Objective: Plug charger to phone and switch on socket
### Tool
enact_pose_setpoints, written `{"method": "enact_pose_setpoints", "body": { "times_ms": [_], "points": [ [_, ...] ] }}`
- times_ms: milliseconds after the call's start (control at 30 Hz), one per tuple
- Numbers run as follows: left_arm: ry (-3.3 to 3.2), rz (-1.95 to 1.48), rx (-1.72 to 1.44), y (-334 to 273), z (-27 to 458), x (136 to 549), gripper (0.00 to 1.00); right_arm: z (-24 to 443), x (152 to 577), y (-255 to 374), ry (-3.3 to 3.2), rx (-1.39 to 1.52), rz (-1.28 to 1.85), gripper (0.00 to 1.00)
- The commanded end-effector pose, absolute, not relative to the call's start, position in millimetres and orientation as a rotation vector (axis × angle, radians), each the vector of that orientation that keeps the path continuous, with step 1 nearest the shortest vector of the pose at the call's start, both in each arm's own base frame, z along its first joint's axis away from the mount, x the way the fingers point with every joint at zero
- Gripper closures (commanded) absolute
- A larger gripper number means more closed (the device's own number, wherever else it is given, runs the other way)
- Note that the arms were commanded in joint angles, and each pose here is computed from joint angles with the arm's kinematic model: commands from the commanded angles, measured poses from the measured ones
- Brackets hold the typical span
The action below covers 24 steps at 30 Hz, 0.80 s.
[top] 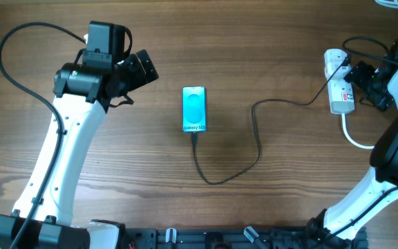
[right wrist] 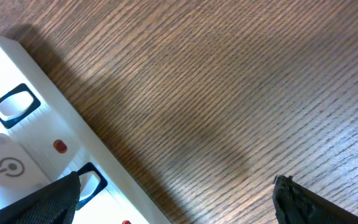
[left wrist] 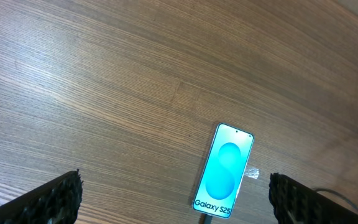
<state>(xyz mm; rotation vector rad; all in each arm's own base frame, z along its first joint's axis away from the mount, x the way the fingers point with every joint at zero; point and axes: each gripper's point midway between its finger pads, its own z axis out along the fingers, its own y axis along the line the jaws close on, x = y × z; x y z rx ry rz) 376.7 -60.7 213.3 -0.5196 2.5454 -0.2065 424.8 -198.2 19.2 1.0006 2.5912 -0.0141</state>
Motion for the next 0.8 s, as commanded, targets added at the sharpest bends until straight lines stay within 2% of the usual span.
{"method": "enact_pose_setpoints", "body": {
  "times_ms": [0,433,500,633,767],
  "points": [
    [2.545,-0.191,-0.535,-59.2,211.3,377.4,0.0,-3.6,419.4,-177.4,2.679,0.949,0.079,0.0],
    [2.545,-0.191,-0.535,-59.2,211.3,377.4,0.0,-5.5,413.5,-174.6,2.706,0.961,0.081,0.0],
    [2.545,-0.191,-0.535,-59.2,211.3,377.4,0.0,-0.3,409.9,-177.4,2.704,0.983,0.059,0.0],
    [2.545,-0.191,-0.535,-59.2,211.3,377.4,0.0,20.8,386.6,-199.6,2.627,1.214,-0.158,0.0],
    [2.545,-0.191,-0.535,-59.2,211.3,377.4,0.0,55.0,379.3,-203.3,2.571,1.232,-0.206,0.0]
  ]
}}
